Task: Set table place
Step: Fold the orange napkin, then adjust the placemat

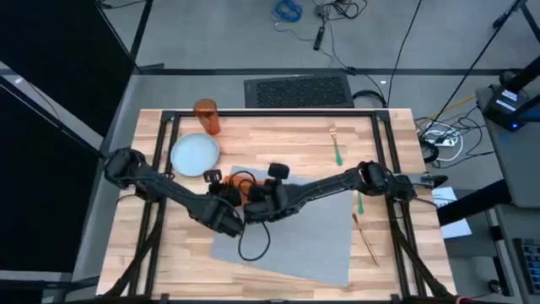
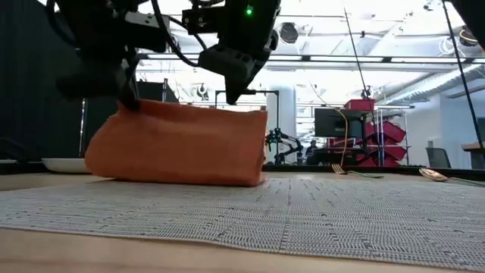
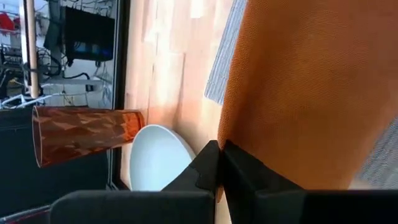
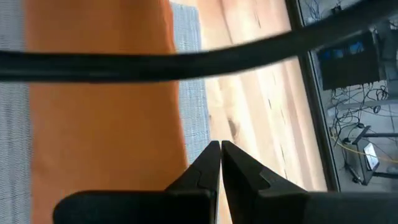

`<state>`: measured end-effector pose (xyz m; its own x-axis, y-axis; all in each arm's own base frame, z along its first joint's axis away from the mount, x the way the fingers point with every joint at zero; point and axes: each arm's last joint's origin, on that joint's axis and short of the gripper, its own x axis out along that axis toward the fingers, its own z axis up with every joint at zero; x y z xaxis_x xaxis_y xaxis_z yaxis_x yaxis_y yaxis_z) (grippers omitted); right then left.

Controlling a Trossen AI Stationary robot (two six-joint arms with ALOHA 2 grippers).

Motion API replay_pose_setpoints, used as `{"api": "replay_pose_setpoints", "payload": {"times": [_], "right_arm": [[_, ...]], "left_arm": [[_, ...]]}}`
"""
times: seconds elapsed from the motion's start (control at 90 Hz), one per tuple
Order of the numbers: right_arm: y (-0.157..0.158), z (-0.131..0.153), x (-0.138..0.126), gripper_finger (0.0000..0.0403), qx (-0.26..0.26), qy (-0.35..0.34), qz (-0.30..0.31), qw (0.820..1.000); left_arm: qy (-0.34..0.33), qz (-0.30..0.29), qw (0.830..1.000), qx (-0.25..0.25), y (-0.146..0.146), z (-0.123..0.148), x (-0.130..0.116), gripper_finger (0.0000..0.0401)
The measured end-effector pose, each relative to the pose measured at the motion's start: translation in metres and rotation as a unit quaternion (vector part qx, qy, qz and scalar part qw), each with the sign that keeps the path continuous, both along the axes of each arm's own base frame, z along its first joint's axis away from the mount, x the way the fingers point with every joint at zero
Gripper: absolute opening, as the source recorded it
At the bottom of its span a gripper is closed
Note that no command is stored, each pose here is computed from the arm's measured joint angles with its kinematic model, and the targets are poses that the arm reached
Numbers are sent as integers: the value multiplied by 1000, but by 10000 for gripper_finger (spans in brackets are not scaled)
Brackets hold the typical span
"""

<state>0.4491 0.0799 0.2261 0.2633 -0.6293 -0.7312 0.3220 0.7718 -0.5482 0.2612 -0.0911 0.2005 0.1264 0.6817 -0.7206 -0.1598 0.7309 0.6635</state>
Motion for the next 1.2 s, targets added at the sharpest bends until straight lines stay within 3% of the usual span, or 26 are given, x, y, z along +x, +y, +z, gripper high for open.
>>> {"api": "replay_pose_setpoints", "payload": {"times": [0.256,0.367,0.578,0.8,0.944,1.2], "right_arm": [[-2,1,-1,2,-25,-13,-20,999],[-3,1,-2,20,-22,-8,-21,999],[-3,1,-2,70,-27,-6,-22,999],[4,2,-9,93,-60,0,-29,998],[19,1,-17,94,-63,6,-28,998],[79,-23,-50,93,-64,15,-6,998]], "left_arm": [[-22,-13,1000,-18,-2,-9,4,18],[-17,-16,999,-24,-2,-11,4,65],[-37,-9,999,15,2,-9,5,177],[-48,19,998,25,11,-9,6,229],[-36,30,999,-24,9,-11,6,233],[-6,0,984,-178,-26,-16,1,233]]}}
